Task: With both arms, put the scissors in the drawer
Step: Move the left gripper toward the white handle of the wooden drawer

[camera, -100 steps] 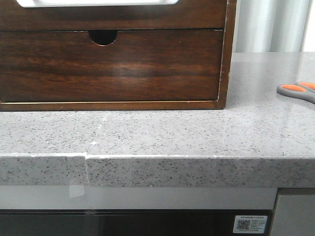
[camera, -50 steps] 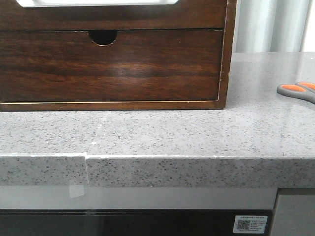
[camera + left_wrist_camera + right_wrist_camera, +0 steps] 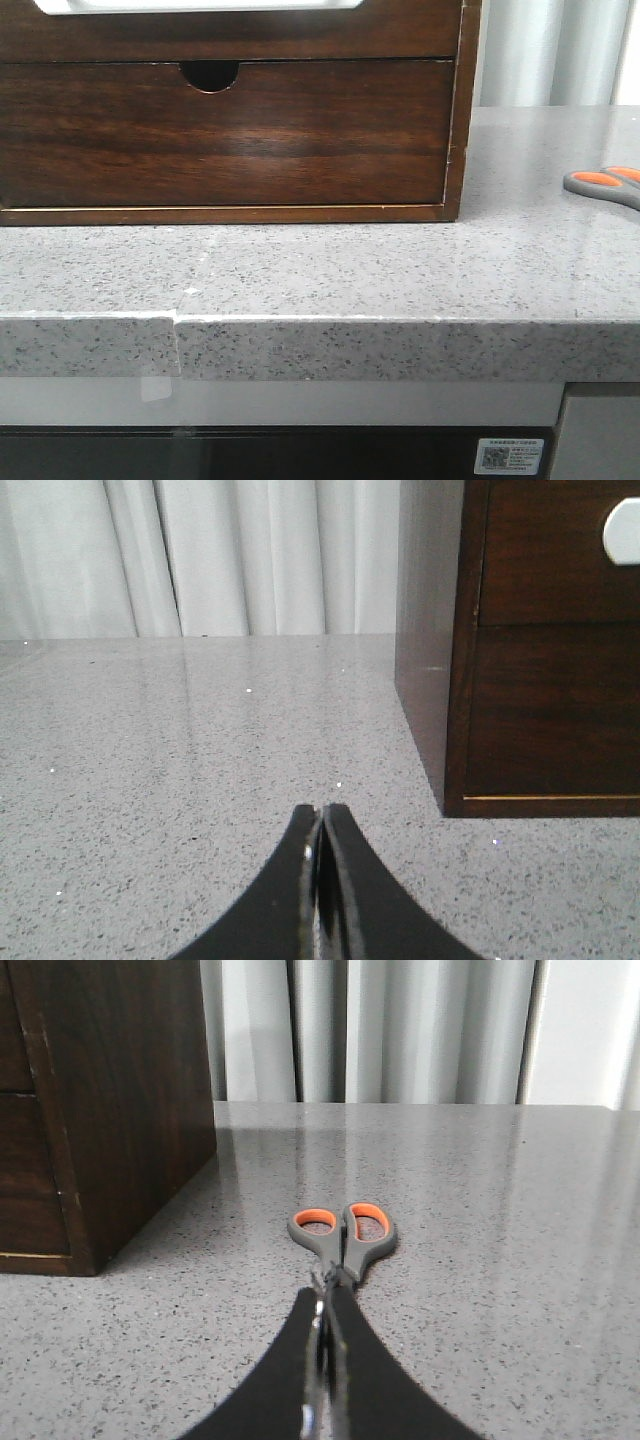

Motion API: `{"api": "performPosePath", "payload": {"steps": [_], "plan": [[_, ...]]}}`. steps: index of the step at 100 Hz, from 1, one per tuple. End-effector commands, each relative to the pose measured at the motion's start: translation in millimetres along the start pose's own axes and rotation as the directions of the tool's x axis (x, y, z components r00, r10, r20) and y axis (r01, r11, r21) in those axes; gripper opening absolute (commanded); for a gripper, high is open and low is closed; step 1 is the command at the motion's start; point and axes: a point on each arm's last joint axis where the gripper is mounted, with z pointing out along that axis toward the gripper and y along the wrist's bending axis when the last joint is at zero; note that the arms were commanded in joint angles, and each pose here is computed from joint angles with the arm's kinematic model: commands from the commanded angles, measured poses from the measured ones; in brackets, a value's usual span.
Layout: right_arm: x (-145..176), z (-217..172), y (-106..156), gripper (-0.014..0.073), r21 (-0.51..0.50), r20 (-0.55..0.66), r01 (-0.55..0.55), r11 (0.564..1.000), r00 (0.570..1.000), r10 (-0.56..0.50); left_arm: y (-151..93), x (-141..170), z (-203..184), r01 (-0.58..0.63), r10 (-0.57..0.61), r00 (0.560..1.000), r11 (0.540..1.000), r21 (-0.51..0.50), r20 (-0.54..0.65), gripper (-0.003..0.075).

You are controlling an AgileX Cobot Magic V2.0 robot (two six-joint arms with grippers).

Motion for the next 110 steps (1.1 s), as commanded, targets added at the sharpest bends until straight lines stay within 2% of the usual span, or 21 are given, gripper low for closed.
{"api": "performPosePath", "payload": {"steps": [1, 29, 39, 56, 71, 84, 110], "plan": [[-3.5, -1.0, -0.8, -0.0069, 0.007, 0.087, -0.021, 1.0, 0.996, 0.021, 0.3, 1.7, -1.4, 0.024, -0.023, 0.995, 1.0, -0.005, 0.097, -0.002], [-15.2, -3.3, -0.1, -0.0069, -0.006, 0.075, -0.066, 0.998, 0.995, 0.066, 0.9, -4.5, -2.1, 0.128, -0.127, 0.984, 0.992, 0.003, 0.124, -0.002], [-30.3, -6.8, 0.7, -0.0069, -0.016, 0.072, -0.064, 0.998, 0.995, 0.065, 1.3, -20.0, -4.8, 0.166, -0.166, 0.973, 0.986, 0.013, 0.16, -0.002], [-65.8, -11.0, 1.8, -0.0069, -0.033, 0.054, -0.065, 0.997, 0.996, 0.067, 1.1, -60.0, -11.5, 0.163, -0.166, 0.968, 0.986, 0.031, 0.189, -0.002], [-93.1, -4.7, 3.6, -0.0069, -0.051, -0.083, -0.064, 0.997, 0.995, 0.06, 0.0, -92.2, -9.6, 0.135, -0.138, 0.986, 0.99, 0.037, 0.097, -0.002], [-107.4, 10.6, 4.5, -0.0069, -0.06, -0.215, -0.066, 0.996, 0.975, 0.052, 0.3, -109.4, 1.7, 0.102, -0.102, 0.995, 0.994, 0.028, -0.001, -0.002], [-115.2, 34.5, 3.3, -0.0069, -0.05, -0.281, -0.052, 0.997, 0.959, 0.035, 0.5, -110.5, 19.8, 0.102, -0.1, 0.992, 0.995, 0.022, -0.078, -0.002]]}}
